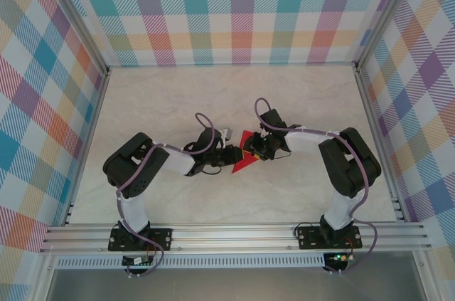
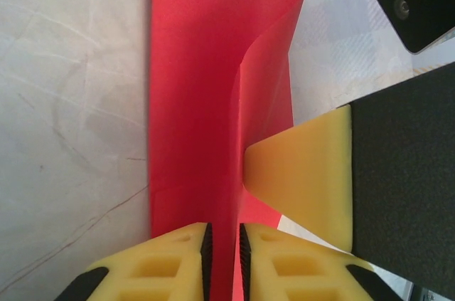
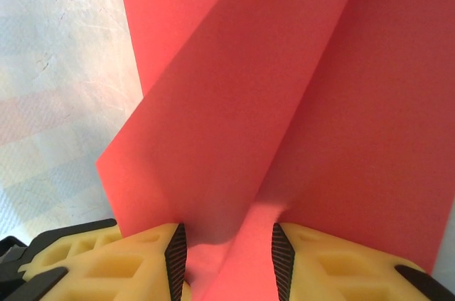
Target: Fold a paper plane with a square sheet of paper (pick it up from the middle)
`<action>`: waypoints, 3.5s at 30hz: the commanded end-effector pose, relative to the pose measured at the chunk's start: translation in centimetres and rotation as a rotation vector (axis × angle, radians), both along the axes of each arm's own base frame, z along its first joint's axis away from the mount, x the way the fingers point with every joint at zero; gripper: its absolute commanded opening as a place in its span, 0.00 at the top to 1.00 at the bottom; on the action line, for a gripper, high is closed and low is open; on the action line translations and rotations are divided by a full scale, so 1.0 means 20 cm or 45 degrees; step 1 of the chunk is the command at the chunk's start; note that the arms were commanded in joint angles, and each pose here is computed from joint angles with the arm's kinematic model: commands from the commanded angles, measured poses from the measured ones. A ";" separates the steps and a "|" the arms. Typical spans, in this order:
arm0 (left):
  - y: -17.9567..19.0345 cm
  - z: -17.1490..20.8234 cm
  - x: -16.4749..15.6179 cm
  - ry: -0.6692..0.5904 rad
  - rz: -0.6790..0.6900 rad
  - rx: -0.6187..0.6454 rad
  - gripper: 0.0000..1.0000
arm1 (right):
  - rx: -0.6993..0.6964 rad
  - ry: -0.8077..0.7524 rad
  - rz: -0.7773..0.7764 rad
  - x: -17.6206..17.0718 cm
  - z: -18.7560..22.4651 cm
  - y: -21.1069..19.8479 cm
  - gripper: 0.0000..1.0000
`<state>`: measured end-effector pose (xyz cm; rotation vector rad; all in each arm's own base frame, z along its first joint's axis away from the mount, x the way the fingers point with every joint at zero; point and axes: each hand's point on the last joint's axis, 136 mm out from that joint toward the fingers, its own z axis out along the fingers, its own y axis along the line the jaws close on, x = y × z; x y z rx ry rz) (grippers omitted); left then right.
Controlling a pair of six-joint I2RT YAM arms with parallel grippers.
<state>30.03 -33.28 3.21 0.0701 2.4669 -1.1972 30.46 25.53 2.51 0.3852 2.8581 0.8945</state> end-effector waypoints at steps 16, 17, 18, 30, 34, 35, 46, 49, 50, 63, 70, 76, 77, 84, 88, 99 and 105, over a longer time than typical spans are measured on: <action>-0.02 -0.04 -0.01 0.077 -0.035 -0.032 0.91 | -0.036 -0.011 0.021 -0.02 -0.02 -0.02 0.62; -0.02 -0.04 -0.01 0.077 -0.031 -0.033 0.91 | -0.043 -0.010 0.022 -0.02 -0.02 -0.02 0.62; -0.01 -0.04 -0.01 0.080 -0.028 -0.032 0.91 | -0.051 -0.007 0.020 -0.02 -0.03 -0.03 0.62; 0.02 0.02 -0.04 0.099 -0.014 -0.057 0.84 | -0.127 0.066 -0.037 -0.03 -0.11 -0.07 0.61; 0.06 0.03 -0.07 0.108 0.000 -0.058 0.82 | -0.154 0.089 -0.056 -0.04 -0.12 -0.09 0.61; 0.07 0.04 -0.07 0.106 0.006 -0.054 0.82 | -0.160 0.092 -0.061 -0.04 -0.13 -0.10 0.61; 0.15 0.22 -0.06 -0.008 0.072 -0.055 0.77 | -0.230 0.167 -0.110 -0.06 -0.17 -0.13 0.60; 0.12 0.26 -0.05 -0.020 0.053 -0.109 0.76 | -0.258 0.196 -0.127 -0.07 -0.19 -0.15 0.60; 0.11 0.27 -0.04 -0.023 0.048 -0.123 0.76 | -0.270 0.205 -0.132 -0.07 -0.19 -0.16 0.60; 0.02 0.21 -0.08 0.049 -0.044 -0.152 0.76 | -0.379 0.292 -0.201 -0.09 -0.23 -0.22 0.58; -0.04 0.16 -0.12 0.090 -0.118 -0.130 0.76 | -0.407 0.319 -0.229 -0.11 -0.25 -0.24 0.58; -0.02 0.07 -0.14 0.140 -0.111 -0.048 0.76 | -0.425 0.332 -0.243 -0.11 -0.26 -0.26 0.58; -0.01 0.06 -0.13 0.144 -0.099 -0.032 0.77 | -0.426 0.331 -0.245 -0.11 -0.26 -0.26 0.58; 0.04 0.00 -0.11 0.152 -0.046 0.063 0.79 | -0.440 0.337 -0.252 -0.12 -0.27 -0.27 0.58; 0.05 -0.02 -0.10 0.155 -0.029 0.084 0.79 | -0.446 0.338 -0.252 -0.12 -0.27 -0.28 0.58; 0.03 -0.04 -0.10 0.180 -0.042 0.081 0.80 | -0.471 0.342 -0.258 -0.13 -0.28 -0.29 0.62; 0.04 -0.04 -0.11 0.182 -0.037 0.087 0.82 | -0.499 0.346 -0.266 -0.14 -0.29 -0.32 0.65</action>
